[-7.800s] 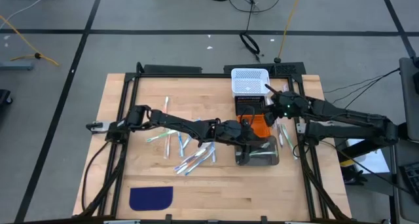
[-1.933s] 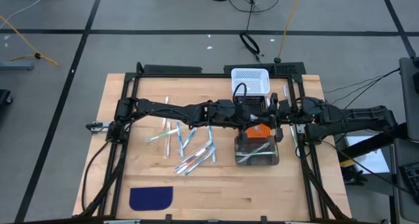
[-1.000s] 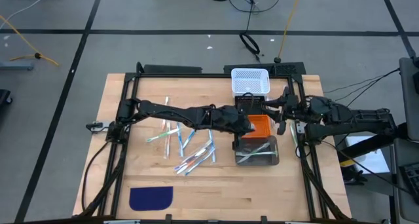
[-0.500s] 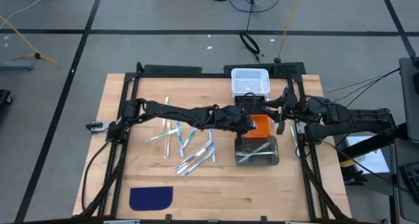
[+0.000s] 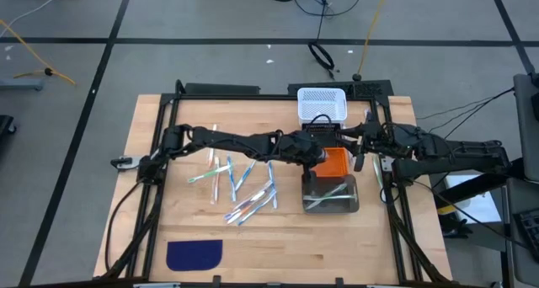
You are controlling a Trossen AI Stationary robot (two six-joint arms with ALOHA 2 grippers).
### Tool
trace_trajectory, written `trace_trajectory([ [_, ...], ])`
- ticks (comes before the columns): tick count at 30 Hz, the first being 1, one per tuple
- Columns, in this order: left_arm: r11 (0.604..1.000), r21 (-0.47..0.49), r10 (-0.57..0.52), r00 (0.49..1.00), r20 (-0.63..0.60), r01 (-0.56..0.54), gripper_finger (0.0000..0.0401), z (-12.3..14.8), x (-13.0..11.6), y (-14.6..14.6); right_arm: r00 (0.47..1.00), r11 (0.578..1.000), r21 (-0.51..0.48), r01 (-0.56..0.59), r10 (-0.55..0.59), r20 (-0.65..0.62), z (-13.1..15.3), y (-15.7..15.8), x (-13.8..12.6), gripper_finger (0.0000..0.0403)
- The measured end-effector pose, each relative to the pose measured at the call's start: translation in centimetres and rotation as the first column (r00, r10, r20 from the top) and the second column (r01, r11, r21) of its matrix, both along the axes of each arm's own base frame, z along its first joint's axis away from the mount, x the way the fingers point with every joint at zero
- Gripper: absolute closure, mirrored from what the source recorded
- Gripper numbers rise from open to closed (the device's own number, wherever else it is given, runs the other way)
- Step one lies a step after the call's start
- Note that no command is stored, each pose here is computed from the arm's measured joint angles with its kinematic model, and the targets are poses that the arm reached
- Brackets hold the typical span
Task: Pick & Place Toothbrushes
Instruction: Put the purple toothbrush into the orange bin
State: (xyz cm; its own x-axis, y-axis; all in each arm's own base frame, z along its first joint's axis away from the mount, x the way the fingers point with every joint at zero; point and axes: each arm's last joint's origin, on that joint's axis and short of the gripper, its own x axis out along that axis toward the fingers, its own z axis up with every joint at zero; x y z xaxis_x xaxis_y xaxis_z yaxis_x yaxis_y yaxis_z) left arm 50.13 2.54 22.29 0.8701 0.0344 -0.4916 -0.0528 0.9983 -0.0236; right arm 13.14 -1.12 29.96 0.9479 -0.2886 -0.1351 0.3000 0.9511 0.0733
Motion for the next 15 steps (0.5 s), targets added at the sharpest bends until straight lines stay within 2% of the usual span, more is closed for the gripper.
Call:
trace_trajectory([
  [4, 1.0, 0.001, 0.003, 1.0, -0.002, -0.003, 0.0387, -0.04, -0.01, 0.05, 1.0, 1.0, 0.001, 0.007, -0.007, -0.002, -0.02, -0.1, 0.0, 0.0289],
  [15, 0.999, 0.004, 0.038, 0.999, -0.011, -0.038, 0.0321, -0.07, -0.07, 0.12, 1.0, 1.0, 0.008, 0.008, -0.008, -0.016, -0.17, -0.09, -0.02, 0.0289],
])
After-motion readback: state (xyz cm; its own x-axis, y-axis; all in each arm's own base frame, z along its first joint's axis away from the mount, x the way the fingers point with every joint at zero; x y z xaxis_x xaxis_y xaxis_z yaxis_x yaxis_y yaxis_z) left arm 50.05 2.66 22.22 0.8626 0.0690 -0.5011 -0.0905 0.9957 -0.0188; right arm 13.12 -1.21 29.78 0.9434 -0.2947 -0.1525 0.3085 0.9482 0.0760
